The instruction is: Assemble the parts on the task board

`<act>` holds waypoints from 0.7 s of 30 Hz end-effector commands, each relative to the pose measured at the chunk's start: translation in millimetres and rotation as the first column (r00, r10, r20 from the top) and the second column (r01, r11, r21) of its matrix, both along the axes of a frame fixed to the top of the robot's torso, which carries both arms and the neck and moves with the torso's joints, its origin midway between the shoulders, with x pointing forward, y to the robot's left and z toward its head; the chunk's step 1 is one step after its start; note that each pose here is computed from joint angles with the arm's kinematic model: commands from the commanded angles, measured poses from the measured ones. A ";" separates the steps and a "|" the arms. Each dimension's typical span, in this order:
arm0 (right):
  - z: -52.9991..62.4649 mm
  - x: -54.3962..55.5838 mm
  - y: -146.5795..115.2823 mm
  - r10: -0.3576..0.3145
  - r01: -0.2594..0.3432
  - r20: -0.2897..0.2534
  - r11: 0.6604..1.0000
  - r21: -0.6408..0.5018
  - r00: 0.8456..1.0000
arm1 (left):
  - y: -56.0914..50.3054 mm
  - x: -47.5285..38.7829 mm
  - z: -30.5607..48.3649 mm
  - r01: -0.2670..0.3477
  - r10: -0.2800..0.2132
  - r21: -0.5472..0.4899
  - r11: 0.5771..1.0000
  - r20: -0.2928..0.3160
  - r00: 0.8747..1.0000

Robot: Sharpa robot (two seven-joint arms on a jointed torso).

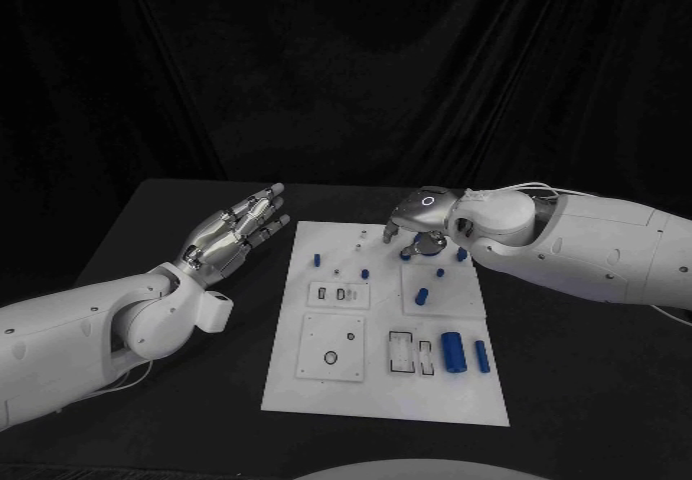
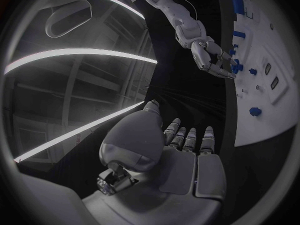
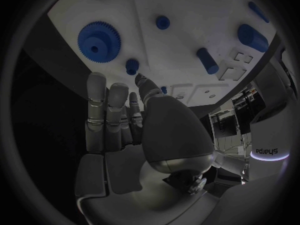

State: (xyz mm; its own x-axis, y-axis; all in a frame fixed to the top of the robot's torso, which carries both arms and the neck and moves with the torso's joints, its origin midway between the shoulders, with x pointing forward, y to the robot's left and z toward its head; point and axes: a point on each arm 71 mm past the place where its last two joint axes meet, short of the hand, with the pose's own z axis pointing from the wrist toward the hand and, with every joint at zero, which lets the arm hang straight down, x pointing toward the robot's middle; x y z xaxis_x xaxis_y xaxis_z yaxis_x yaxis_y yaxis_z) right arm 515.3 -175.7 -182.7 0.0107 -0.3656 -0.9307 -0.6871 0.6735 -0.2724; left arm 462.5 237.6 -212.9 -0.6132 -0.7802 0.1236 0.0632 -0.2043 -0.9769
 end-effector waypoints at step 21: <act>-6.2 -5.1 -13.8 -0.006 0.006 0.000 1.000 0.000 1.000 | 2.3 1.2 6.1 0.011 -0.008 -0.055 0.998 0.060 0.998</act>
State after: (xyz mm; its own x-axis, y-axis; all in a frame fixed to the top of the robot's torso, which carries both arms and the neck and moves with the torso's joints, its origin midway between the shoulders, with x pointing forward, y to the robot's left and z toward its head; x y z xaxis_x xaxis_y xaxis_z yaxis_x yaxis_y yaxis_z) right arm 509.9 -188.8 -187.7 -0.0001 -0.3626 -0.9319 -0.6839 0.6799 -0.2645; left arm 464.2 240.7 -213.6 -0.6142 -0.7795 0.1233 0.0622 -0.2036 -0.9771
